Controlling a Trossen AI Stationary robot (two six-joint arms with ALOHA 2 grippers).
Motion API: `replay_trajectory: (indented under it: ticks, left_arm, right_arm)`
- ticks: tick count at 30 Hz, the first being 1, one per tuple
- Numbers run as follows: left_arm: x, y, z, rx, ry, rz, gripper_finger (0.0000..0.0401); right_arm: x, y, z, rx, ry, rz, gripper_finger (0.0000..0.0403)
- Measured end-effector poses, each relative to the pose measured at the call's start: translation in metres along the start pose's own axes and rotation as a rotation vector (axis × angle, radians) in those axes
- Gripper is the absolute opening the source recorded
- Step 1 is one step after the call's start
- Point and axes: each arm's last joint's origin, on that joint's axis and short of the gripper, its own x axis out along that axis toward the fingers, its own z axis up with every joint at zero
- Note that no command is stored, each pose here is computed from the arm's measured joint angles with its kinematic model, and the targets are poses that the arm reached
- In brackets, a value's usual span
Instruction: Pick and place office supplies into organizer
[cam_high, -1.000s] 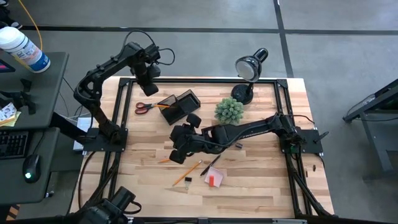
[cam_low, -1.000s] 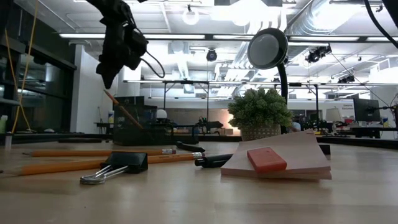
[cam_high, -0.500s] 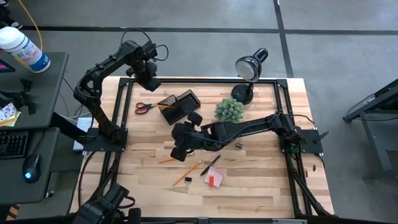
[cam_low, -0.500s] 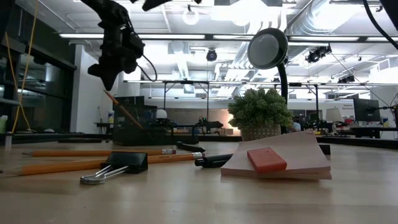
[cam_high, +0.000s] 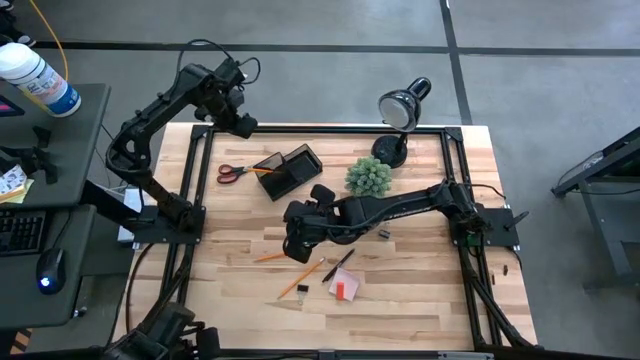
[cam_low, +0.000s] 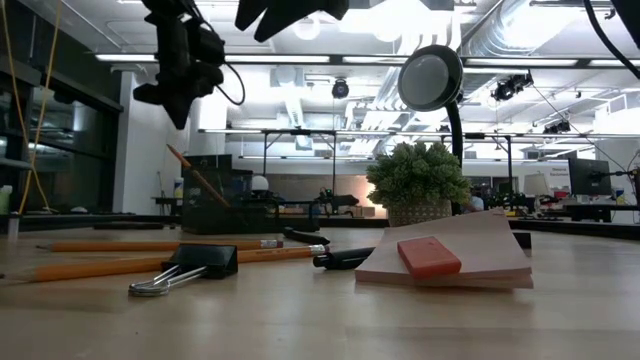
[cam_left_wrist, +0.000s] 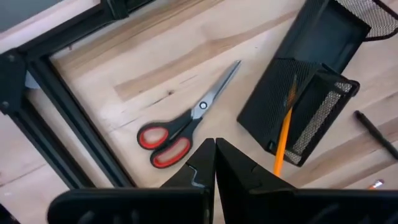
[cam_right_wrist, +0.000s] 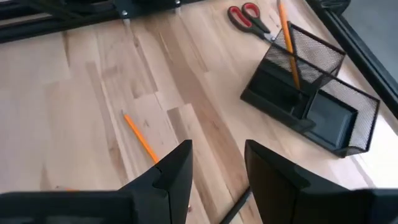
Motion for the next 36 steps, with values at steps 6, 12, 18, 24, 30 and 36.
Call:
replay_trajectory:
  ticks: [6,12,18,24,30,36]
  left_arm:
    - [0.018,-0.003,-0.019,-0.054,0.017,-0.043,0.0001]
    - [0.051,0.001,-0.048,-0.221,-0.061,-0.071,0.0001]
    - [0.059,0.007,-0.063,-0.409,-0.246,-0.076,0.0001]
    - [0.061,0.008,-0.067,-0.473,-0.287,-0.042,0.0001]
    - [0.061,-0.003,-0.072,-0.503,-0.312,0.036,0.0001]
    - [0.064,-0.011,-0.085,-0.692,-0.271,0.134,0.0001]
  right_arm:
    - [0.0,-0.001,-0.001,-0.048,0.012,-0.008,0.0139]
    - [0.003,-0.007,0.001,-0.093,0.027,-0.005,0.0139]
    - [0.013,-0.025,0.009,-0.131,0.06,0.036,0.0139]
    - [0.015,-0.052,0.022,-0.118,0.081,0.142,0.0139]
    - [0.014,-0.074,0.032,-0.228,0.057,0.187,0.0139]
    - [0.019,-0.099,0.04,-0.29,0.058,0.244,0.0139]
